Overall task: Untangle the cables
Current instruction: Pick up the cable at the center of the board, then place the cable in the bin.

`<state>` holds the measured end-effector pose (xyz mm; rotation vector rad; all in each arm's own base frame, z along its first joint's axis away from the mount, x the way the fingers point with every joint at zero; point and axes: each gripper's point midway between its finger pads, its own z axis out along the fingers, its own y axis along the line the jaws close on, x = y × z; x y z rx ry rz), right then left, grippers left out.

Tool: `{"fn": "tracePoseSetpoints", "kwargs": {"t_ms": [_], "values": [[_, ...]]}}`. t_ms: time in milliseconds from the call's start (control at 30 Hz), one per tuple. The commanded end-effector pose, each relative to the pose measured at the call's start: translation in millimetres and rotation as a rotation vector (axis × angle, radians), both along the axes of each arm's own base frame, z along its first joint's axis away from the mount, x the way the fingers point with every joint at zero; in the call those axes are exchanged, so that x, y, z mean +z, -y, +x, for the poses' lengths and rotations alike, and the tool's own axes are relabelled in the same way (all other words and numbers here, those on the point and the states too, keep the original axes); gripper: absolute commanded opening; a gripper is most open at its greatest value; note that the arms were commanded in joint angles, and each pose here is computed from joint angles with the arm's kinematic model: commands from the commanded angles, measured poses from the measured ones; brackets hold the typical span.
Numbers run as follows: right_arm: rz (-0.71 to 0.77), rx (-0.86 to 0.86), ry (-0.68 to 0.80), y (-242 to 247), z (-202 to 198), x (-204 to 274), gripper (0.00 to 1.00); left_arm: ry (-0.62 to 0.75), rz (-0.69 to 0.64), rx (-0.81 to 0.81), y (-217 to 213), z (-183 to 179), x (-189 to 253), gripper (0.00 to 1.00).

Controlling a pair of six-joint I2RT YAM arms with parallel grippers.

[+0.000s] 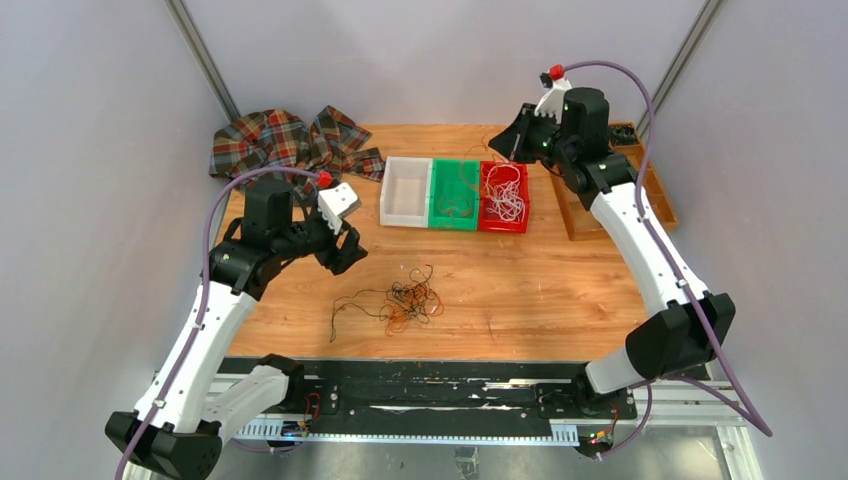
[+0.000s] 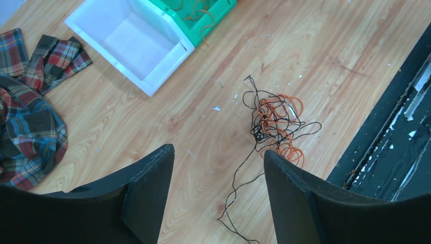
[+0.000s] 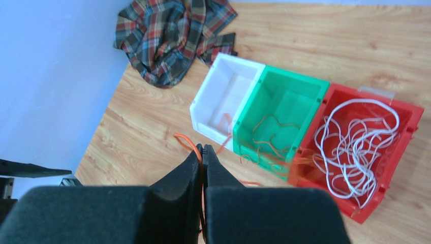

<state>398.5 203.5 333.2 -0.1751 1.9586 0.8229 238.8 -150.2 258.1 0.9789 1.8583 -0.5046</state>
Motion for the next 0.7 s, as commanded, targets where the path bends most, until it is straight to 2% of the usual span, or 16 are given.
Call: {"fn": "tracePoseSetpoints", "kwargs": {"t_ms": [0,333,500,667], "values": [[0.021,0.008,0.102,-3.1,6.7,43.1,0.01,0.002,-0.012,-0.051,4.8,-9.8,2.9,0.70],[0.019,0.003,0.150,-7.0,26.8,65.5,0.01,0.006,0.006,-0.073,3.3,-15.4,-1.0,0.75],[0.009,0.022,0.112,-13.9,37.4,47.1,0.01,0.006,0.018,-0.083,2.3,-17.3,-3.9,0.80],[-0.021,0.015,0.083,-13.9,46.4,27.9,0.01,0.005,0.020,-0.090,2.4,-18.6,-4.3,0.81]]}}
